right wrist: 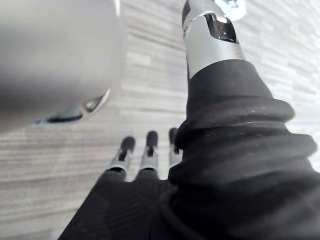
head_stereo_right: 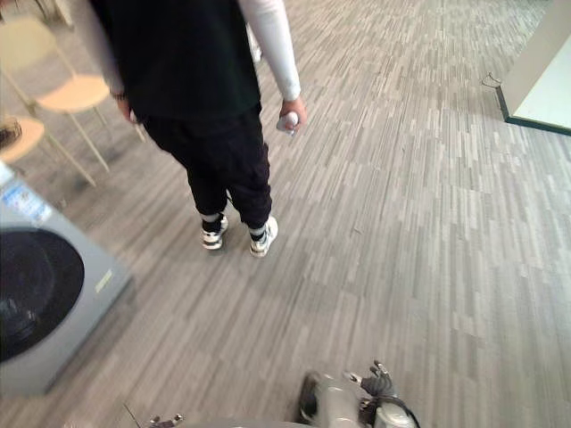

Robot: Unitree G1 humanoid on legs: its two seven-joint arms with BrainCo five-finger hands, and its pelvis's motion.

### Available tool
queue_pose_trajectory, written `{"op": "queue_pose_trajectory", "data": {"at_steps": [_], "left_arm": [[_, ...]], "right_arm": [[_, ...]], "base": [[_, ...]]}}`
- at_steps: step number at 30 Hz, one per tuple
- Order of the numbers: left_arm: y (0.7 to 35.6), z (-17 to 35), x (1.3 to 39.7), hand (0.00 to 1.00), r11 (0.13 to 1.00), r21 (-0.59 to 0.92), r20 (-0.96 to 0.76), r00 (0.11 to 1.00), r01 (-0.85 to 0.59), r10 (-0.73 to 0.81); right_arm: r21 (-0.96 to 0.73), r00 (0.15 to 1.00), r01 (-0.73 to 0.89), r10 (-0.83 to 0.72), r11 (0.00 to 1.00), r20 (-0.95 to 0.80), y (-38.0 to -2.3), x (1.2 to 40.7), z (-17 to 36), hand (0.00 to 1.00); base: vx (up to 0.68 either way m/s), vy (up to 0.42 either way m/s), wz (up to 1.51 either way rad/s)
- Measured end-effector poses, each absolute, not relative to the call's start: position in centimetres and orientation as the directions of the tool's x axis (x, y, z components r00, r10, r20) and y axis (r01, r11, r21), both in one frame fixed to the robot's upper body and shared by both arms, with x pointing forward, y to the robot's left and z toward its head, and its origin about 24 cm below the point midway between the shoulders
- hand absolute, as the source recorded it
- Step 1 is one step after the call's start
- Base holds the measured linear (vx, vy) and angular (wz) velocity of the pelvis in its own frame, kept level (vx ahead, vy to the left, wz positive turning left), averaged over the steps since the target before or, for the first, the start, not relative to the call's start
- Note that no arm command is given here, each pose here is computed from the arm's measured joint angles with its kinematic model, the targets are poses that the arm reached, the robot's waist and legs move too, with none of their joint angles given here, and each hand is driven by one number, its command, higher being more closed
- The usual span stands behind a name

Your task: Organize washtable

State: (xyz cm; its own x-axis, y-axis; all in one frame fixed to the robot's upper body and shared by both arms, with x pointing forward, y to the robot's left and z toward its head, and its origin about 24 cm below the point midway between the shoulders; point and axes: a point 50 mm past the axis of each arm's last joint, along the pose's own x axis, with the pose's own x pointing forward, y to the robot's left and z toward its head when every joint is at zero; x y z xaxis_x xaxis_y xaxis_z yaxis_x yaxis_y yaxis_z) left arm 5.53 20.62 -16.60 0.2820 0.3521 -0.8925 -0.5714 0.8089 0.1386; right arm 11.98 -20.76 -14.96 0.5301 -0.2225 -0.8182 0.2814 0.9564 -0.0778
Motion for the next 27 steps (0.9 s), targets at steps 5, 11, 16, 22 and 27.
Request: {"op": "queue_pose_trajectory", "data": {"at_steps": [5, 11, 16, 22, 27], "left_arm": [[22.0, -16.1, 6.1, 0.0, 0.821, 0.158, -0.868, 0.318, -0.549, 0.38], [21.5, -16.3, 6.0, 0.0, 0.85, 0.159, -0.877, 0.324, -0.503, 0.356], [21.9, -16.4, 5.6, 0.0, 0.855, 0.175, -0.884, 0.305, -0.488, 0.355], [22.3, -16.7, 3.9, 0.0, 0.867, 0.207, -0.899, 0.261, -0.453, 0.351], [22.2, -16.8, 3.1, 0.0, 0.882, 0.218, -0.908, 0.244, -0.418, 0.34]], "right_arm": [[-0.041, 0.46, 0.281, -0.172, 0.959, -0.871, -18.9, 10.7, -16.0, 0.0], [-0.058, 0.441, 0.273, -0.179, 0.96, -0.88, -19.3, 10.3, -16.1, 0.0], [-0.038, 0.421, 0.325, -0.18, 0.945, -0.889, -19.0, 9.8, -16.4, 0.0], [-0.043, 0.39, 0.323, -0.174, 0.946, -0.904, -18.9, 8.8, -16.7, 0.0], [-0.054, 0.373, 0.296, -0.167, 0.954, -0.913, -18.9, 8.3, -16.8, 0.0]], "base": [[0.48, -0.034, -0.24], [0.39, 0.24, -0.11], [0.31, 0.262, -0.24], [0.12, 0.118, -0.36], [0.09, -0.081, 0.27]]}}
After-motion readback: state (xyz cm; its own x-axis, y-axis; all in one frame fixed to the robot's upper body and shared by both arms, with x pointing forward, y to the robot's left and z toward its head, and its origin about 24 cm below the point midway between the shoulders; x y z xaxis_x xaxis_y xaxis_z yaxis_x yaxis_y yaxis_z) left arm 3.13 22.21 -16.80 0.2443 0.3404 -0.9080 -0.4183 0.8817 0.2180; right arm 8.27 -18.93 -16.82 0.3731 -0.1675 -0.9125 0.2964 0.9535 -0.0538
